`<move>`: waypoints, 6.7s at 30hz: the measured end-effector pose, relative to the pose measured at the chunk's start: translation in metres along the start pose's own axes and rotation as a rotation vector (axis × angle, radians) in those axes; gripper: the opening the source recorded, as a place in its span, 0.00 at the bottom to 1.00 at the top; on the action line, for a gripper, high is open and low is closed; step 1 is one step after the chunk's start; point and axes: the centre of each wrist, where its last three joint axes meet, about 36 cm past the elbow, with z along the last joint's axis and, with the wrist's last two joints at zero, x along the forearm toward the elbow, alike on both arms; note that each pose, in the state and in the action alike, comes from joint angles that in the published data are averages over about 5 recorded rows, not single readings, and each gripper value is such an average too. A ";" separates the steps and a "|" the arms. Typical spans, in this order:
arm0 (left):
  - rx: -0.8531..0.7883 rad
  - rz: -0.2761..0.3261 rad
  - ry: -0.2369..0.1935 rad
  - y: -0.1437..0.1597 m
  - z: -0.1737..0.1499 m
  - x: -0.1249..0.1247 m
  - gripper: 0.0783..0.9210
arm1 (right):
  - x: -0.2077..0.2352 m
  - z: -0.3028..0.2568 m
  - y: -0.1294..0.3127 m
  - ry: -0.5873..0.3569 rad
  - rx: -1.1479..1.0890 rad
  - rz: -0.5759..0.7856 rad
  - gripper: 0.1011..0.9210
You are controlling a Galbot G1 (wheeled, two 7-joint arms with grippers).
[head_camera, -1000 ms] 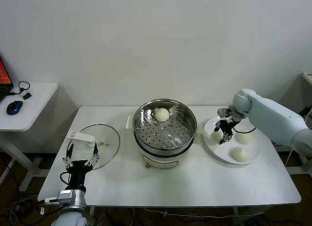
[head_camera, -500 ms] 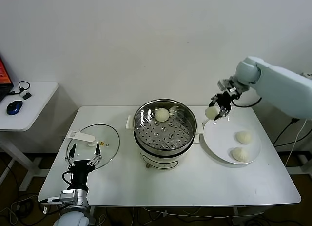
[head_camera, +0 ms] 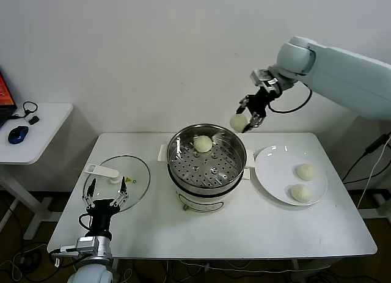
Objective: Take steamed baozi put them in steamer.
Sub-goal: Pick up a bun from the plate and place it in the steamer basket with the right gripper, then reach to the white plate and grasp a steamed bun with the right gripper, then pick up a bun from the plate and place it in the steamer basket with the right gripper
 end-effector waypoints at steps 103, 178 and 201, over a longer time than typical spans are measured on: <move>0.013 0.025 -0.025 -0.011 -0.010 0.001 0.88 | 0.015 0.170 0.121 0.102 -0.104 0.011 0.88; 0.019 0.009 0.002 -0.010 -0.002 0.004 0.88 | -0.156 0.251 0.174 0.277 -0.209 -0.258 0.77; 0.017 0.003 -0.001 -0.009 -0.002 0.006 0.88 | -0.062 0.166 0.108 0.212 0.043 -0.163 0.76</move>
